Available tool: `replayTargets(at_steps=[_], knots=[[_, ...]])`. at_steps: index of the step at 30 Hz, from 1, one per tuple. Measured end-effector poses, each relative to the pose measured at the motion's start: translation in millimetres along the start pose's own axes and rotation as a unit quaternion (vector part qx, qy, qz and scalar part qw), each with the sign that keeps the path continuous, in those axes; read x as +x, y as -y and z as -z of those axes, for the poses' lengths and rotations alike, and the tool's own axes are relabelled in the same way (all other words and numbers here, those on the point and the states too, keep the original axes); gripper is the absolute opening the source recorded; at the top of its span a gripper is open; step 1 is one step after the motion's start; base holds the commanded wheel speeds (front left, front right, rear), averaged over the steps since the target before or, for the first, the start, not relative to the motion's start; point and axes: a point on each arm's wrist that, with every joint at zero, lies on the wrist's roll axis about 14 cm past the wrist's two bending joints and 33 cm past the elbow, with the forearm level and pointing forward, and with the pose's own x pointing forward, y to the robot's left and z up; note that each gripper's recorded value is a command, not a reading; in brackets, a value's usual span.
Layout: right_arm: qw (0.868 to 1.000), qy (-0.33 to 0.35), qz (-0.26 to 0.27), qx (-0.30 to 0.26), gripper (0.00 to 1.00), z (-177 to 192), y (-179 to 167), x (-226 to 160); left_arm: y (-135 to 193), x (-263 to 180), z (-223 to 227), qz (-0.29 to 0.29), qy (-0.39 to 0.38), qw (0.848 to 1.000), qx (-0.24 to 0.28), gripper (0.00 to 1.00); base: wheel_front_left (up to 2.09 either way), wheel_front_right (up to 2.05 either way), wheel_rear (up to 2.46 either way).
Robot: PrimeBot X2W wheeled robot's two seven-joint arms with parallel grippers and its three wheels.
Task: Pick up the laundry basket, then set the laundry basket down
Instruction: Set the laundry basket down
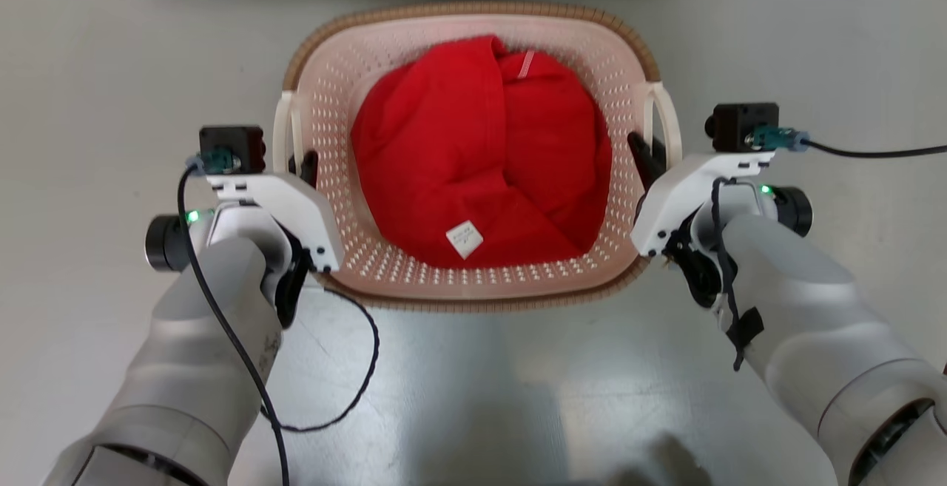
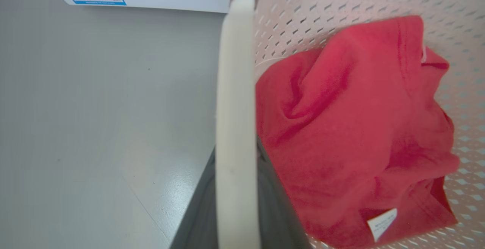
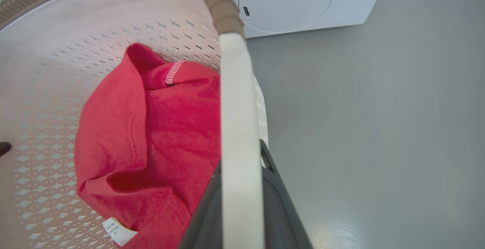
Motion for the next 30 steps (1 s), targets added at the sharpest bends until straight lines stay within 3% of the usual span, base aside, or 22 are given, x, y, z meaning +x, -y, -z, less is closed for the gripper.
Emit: replayTargets(at_steps=[6,30], knots=[[1.000,-0.017,0.006,0.010,0.00,17,10,18,-4,20,13,0.001,-0.013,1.000,0.001,0.00,0.00,0.00,0.00],[1.000,-0.014,0.012,0.023,0.00,24,28,55,-12,61,24,0.001,-0.010,1.000,0.010,0.00,0.00,0.00,0.00]])
